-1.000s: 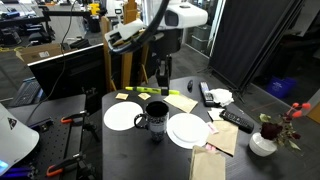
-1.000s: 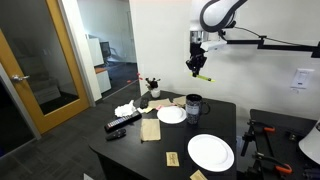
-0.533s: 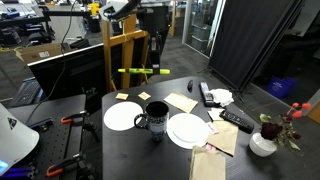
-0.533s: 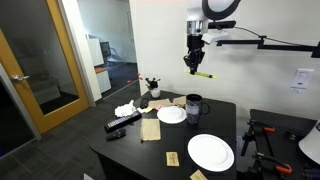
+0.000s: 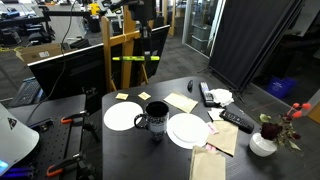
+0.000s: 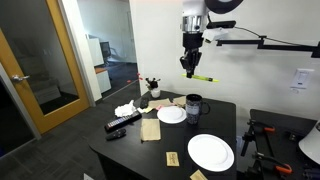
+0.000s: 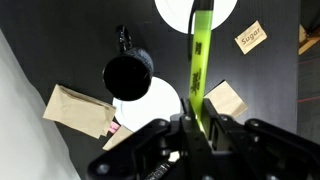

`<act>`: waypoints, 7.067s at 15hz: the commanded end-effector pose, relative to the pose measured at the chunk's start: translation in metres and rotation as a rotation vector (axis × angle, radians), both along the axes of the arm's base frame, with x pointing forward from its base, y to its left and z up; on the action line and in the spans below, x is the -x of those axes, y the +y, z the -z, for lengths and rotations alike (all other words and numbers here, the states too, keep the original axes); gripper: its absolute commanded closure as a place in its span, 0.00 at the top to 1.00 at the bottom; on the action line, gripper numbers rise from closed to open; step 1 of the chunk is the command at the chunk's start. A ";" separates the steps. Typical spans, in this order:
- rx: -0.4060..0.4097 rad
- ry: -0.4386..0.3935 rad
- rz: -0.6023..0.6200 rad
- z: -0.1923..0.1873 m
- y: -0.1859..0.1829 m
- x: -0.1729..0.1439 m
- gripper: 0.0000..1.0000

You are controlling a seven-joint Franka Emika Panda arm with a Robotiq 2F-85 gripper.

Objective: Put the pen in the mug

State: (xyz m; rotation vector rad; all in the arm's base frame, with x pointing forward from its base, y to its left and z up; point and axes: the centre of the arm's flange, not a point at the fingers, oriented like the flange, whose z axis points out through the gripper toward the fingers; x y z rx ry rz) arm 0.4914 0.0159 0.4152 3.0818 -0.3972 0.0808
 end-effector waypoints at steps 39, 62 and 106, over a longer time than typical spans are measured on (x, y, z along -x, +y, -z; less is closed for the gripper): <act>0.622 -0.609 0.538 -0.001 0.062 0.009 0.03; 0.908 -0.820 0.902 0.045 0.072 0.046 0.03; 0.989 -0.982 0.891 0.155 0.044 0.048 0.03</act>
